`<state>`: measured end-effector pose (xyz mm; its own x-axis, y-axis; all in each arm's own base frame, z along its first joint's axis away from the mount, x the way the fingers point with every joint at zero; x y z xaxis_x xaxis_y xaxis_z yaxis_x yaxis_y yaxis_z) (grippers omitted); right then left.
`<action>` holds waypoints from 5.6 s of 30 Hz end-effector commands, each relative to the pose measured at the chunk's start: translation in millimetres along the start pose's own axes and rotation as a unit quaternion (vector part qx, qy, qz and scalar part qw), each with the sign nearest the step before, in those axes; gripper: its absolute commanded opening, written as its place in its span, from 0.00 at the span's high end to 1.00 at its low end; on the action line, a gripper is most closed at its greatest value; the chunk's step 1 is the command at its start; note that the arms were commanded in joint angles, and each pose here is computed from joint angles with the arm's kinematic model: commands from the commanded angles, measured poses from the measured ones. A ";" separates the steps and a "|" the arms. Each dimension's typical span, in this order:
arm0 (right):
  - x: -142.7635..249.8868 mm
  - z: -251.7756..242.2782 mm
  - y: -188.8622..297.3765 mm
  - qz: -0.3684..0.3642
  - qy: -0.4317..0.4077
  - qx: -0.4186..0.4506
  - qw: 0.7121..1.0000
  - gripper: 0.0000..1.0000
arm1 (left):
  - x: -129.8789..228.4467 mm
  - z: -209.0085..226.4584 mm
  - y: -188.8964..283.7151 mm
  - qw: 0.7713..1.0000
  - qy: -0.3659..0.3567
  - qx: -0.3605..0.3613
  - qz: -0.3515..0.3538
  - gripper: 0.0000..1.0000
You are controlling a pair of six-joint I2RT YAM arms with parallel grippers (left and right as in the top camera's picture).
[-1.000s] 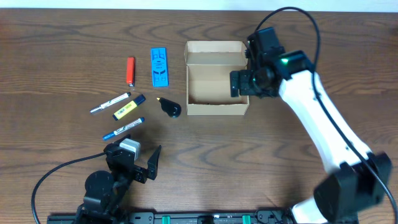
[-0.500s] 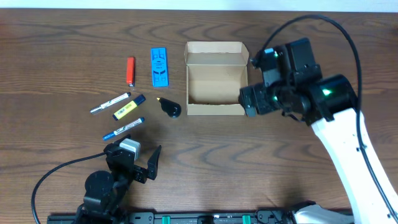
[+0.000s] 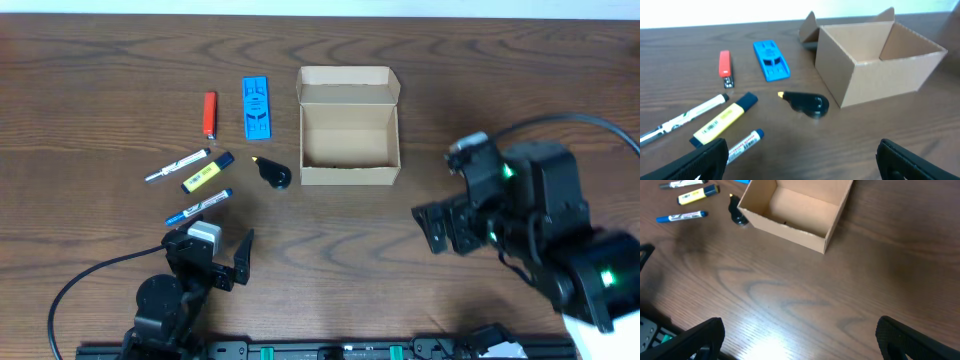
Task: Pack container
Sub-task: 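Retract the right gripper from the box to its side, then reach the left gripper to the blue whiteboard duster and grasp it, then carry the blue duster into the box and release it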
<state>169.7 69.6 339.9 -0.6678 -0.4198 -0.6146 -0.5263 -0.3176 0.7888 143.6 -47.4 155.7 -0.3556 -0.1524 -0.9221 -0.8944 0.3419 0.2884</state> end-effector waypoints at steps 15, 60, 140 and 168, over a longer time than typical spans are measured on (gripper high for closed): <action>9.7 2.7 11.5 -0.017 0.007 0.003 1.000 0.01 | -118.7 -10.5 -2.3 0.995 -0.014 -0.098 0.009 0.05; 9.8 2.7 11.4 -0.017 0.007 0.003 1.000 0.01 | -60.0 60.8 -324.9 0.961 0.045 -0.155 0.224 0.05; 9.8 2.7 11.4 -0.017 0.007 0.003 1.000 0.01 | -87.8 -147.1 -243.4 0.777 -0.453 0.360 0.248 0.94; 9.7 2.7 11.5 -0.017 0.007 0.003 1.000 0.01 | -39.5 -133.4 -267.2 0.763 -0.433 0.366 0.310 0.80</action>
<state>156.1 65.2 343.5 -0.6464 -0.4126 -0.6418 -0.5525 -0.3271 0.7667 359.8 -256.3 151.3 -0.0739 0.8057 -0.5877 -0.1199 0.5778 0.8073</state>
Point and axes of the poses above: each gripper's point midway between its finger pads, its own y axis back along the fingers, its own z axis along the line the jaws close on, x = y × z, the point moved 8 cm from there along y, back along the fingers, and after that the axes turned 11 degrees about y, right-handed, at the moved point
